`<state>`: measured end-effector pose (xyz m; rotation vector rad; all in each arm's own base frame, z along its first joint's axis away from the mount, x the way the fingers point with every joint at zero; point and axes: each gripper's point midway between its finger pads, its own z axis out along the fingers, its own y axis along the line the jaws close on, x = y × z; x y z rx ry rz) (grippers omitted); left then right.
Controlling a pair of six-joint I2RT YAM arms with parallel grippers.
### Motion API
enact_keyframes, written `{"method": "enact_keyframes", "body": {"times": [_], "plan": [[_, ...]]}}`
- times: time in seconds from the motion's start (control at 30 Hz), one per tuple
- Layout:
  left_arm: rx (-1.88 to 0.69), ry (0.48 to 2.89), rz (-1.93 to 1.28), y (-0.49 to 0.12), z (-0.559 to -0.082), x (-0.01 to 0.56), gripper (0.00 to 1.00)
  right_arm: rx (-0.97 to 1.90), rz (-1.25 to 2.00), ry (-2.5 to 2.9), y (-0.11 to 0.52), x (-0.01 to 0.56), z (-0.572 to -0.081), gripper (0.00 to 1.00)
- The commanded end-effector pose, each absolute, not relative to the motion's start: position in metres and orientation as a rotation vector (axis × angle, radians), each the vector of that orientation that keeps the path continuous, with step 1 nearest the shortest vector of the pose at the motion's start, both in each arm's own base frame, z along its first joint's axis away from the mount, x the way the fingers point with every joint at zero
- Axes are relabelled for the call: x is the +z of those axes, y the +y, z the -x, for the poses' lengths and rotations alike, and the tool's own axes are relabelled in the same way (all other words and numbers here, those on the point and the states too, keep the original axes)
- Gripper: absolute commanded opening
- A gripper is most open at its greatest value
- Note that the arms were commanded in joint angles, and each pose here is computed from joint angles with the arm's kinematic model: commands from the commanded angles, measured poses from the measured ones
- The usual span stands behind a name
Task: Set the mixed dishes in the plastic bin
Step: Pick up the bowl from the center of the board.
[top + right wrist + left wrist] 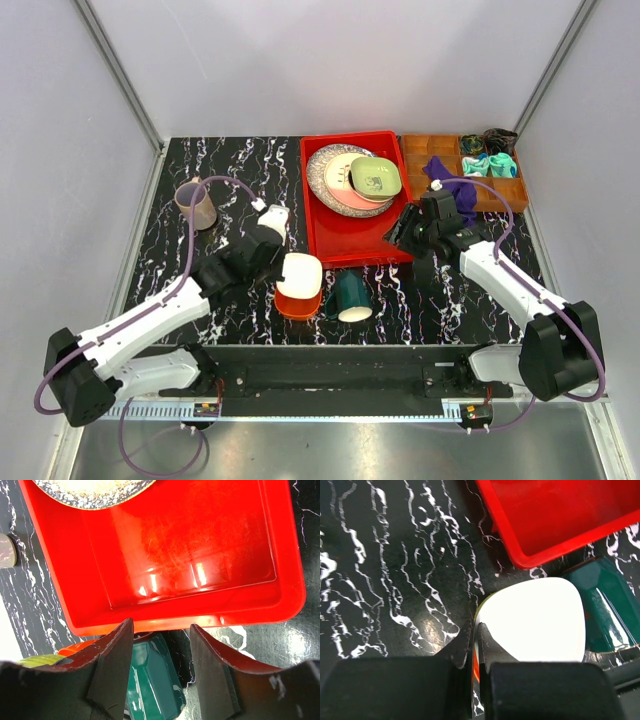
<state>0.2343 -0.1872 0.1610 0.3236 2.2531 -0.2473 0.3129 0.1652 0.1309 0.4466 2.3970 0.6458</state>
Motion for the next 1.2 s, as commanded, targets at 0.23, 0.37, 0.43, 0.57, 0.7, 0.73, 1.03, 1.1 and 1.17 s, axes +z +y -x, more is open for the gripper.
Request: {"method": "enact_keyframes", "body": {"times": [0.23, 0.37, 0.43, 0.57, 0.7, 0.73, 1.03, 1.1, 1.17], "plan": [[-0.284, 2.085, -0.172, -0.172, -0.265, 0.221, 0.0, 0.667, -0.432, 2.292, 0.162, 0.157, -0.317, 0.58], [-0.329, 2.082, -0.149, -0.168, -0.271, 0.221, 0.0, 0.656, -0.429, 2.285, 0.16, 0.16, -0.315, 0.58], [-0.341, 2.075, -0.14, -0.169, -0.275, 0.223, 0.0, 0.643, -0.431, 2.278, 0.157, 0.162, -0.315, 0.58], [-0.348, 2.077, -0.176, -0.18, -0.286, 0.229, 0.0, 0.608, -0.457, 2.249, 0.149, 0.168, -0.314, 0.58], [-0.366, 2.057, -0.222, -0.199, -0.304, 0.237, 0.0, 0.538, -0.505, 2.182, 0.132, 0.18, -0.312, 0.59], [-0.372, 2.053, -0.229, -0.204, -0.309, 0.239, 0.0, 0.514, -0.518, 2.172, 0.127, 0.181, -0.312, 0.6], [-0.431, 2.03, -0.335, -0.259, -0.361, 0.256, 0.0, 0.444, -0.55, 2.156, 0.108, 0.182, -0.302, 0.63], [-0.435, 2.026, -0.367, -0.269, -0.37, 0.257, 0.0, 0.439, -0.566, 2.143, 0.104, 0.183, -0.298, 0.64], [-0.437, 2.034, -0.391, -0.281, -0.383, 0.253, 0.0, 0.428, -0.58, 2.121, 0.099, 0.186, -0.295, 0.65]]}}
